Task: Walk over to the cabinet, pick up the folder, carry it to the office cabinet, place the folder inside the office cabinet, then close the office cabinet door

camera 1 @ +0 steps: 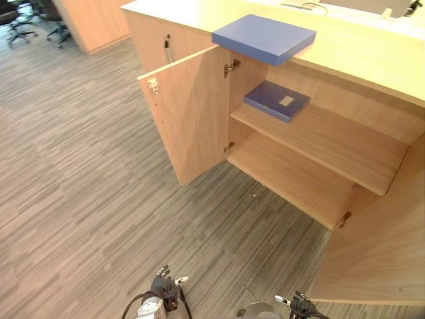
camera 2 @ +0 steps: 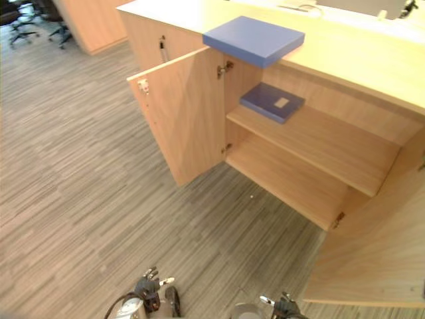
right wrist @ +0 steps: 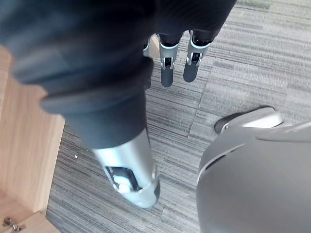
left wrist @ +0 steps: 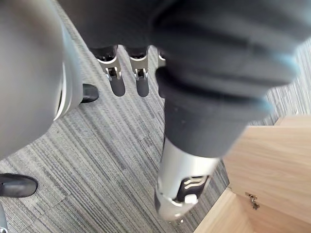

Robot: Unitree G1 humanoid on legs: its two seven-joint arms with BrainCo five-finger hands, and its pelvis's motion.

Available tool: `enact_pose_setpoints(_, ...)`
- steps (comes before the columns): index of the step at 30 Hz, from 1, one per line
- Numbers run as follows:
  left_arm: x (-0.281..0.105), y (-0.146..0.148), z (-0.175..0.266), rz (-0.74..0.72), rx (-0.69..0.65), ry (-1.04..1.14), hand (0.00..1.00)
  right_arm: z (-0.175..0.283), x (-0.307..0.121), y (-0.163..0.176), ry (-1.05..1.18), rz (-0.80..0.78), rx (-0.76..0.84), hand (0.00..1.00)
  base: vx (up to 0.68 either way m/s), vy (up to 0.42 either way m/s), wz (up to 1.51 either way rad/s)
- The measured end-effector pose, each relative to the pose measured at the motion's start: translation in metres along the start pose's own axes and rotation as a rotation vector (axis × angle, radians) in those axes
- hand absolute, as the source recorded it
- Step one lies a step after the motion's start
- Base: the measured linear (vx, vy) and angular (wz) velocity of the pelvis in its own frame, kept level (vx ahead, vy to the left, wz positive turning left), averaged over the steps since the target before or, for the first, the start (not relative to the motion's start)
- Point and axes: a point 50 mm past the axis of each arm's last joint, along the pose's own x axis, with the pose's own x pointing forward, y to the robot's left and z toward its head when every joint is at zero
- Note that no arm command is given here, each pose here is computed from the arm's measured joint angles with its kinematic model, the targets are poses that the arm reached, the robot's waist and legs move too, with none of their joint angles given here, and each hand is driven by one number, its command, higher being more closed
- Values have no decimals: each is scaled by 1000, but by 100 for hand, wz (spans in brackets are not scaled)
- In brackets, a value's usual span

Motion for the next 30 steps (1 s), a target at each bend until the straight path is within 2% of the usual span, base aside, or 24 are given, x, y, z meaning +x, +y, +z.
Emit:
enact_pose_setpoints(3,-1,7,-4,12,29,18,0,-4,0,7,16,20,21,0,481,415,-68)
enact_pose_setpoints(8,-4,29,-9,49,123,37,0,3,0,1,-17,-5,79,0,345,325,-44)
enact_pose_setpoints(12,-3,26,-10,53,93,47,0,23,2,1,-89,-8,92,0,290,-17,-49)
enact_pose_setpoints(14,-6,30,-17,65,76,69,0,17,1,2,-70,-6,82,0,386,-89,-81)
enact_pose_setpoints(15,-6,14,-23,27,61,92,0,34,4,-1,-100,-16,71,0,360,-79,-84)
enact_pose_setpoints(18,-1,2,-10,-15,93,56,0,41,7,9,-98,8,76,0,77,-87,-18)
enact_pose_setpoints(30,6,-7,10,-45,155,8,0,27,5,7,-56,0,80,0,-27,-15,-8)
